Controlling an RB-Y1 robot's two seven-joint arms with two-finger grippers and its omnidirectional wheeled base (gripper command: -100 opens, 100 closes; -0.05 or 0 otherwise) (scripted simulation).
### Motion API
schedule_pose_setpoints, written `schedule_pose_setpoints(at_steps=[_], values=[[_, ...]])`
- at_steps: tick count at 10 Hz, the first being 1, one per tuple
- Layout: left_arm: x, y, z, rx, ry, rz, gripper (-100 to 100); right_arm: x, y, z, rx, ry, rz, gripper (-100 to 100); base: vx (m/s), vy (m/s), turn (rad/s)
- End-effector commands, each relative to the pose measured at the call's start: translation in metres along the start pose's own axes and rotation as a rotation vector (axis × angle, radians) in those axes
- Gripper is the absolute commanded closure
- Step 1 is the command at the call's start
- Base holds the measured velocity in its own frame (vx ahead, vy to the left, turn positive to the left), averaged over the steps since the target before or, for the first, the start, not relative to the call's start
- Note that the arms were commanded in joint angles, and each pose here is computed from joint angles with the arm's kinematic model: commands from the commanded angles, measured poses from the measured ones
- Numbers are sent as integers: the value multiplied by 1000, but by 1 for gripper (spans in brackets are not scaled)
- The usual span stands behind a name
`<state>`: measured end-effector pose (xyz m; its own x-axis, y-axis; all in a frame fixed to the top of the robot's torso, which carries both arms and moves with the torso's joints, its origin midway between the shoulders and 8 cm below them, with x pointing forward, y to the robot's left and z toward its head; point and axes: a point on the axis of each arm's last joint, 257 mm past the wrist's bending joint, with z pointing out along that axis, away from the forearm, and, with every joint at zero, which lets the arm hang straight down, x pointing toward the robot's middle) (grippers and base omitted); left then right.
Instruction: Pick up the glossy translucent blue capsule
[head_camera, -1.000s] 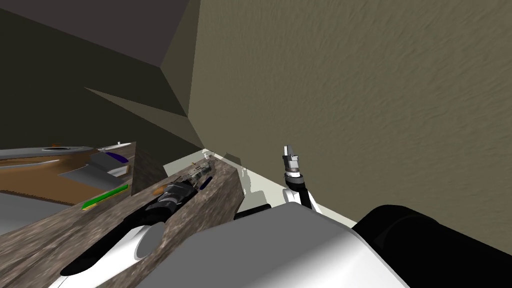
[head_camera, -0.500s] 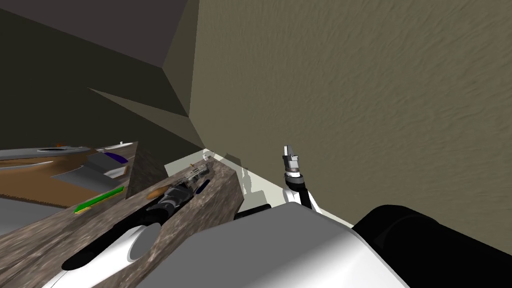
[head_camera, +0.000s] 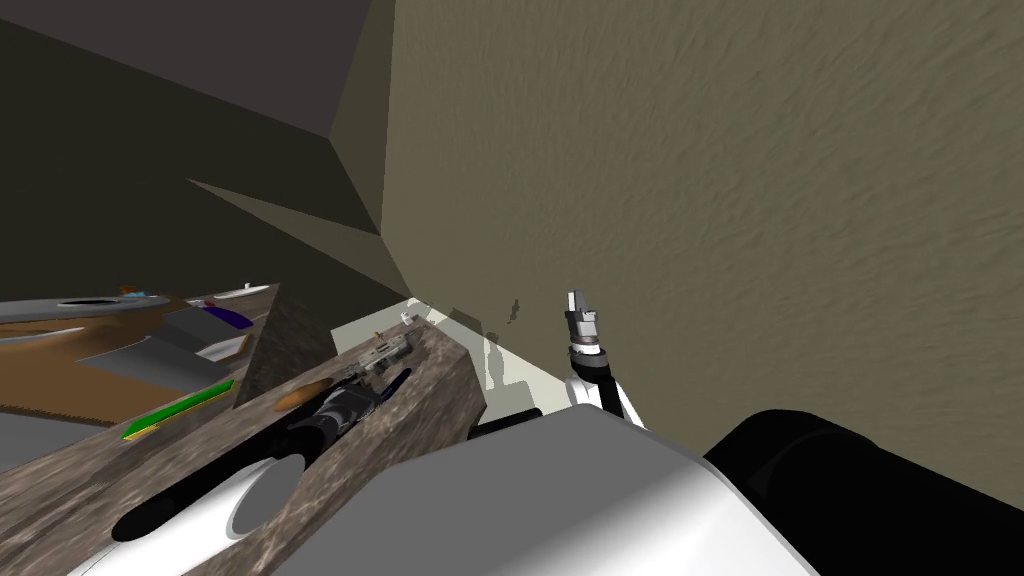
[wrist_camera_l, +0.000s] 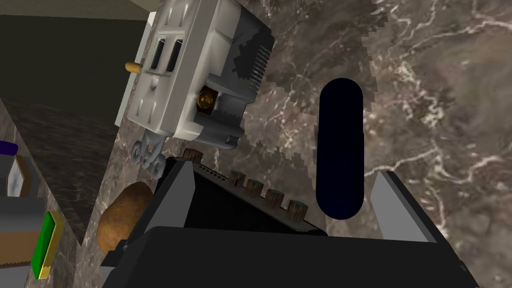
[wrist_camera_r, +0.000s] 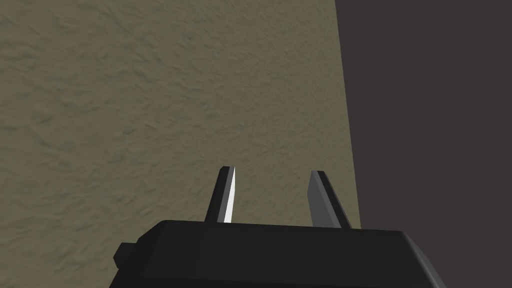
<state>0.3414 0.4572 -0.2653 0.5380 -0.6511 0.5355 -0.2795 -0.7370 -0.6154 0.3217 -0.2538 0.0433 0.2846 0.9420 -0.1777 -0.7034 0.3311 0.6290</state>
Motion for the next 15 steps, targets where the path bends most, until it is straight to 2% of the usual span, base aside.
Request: schedule_pose_setpoints(at_steps=[1, 5, 6, 7, 8, 12, 13, 14, 15], values=[[-18, 11, 0, -55, -46, -25, -100, 0, 0, 0, 0, 0, 0, 0, 129, -58, 37], [-52, 33, -2, -148, -134, -70, -100, 0, 0, 0, 0, 0, 0, 0, 91, -43, 47], [-48, 29, -1, -135, -121, -63, -100, 0, 0, 0, 0, 0, 0, 0, 15, -16, 10], [-49, 30, -1, -139, -124, -65, 0, 0, 0, 0, 0, 0, 0, 0, 0, 0, 0], [-55, 27, 4, -131, -131, -74, -100, 0, 0, 0, 0, 0, 0, 0, -4, -8, -99], [-69, 21, 14, -116, -145, -92, -100, 0, 0, 0, 0, 0, 0, 0, -12, -9, -72], [-66, 23, 12, -119, -143, -89, -100, 0, 0, 0, 0, 0, 0, 0, -4, -4, -14], [-66, 23, 12, -118, -143, -89, 100, 0, 0, 0, 0, 0, 0, 0, 0, 0, 0], [-66, 23, 12, -118, -143, -89, 100, 0, 0, 0, 0, 0, 0, 0, -3, -6, -5]])
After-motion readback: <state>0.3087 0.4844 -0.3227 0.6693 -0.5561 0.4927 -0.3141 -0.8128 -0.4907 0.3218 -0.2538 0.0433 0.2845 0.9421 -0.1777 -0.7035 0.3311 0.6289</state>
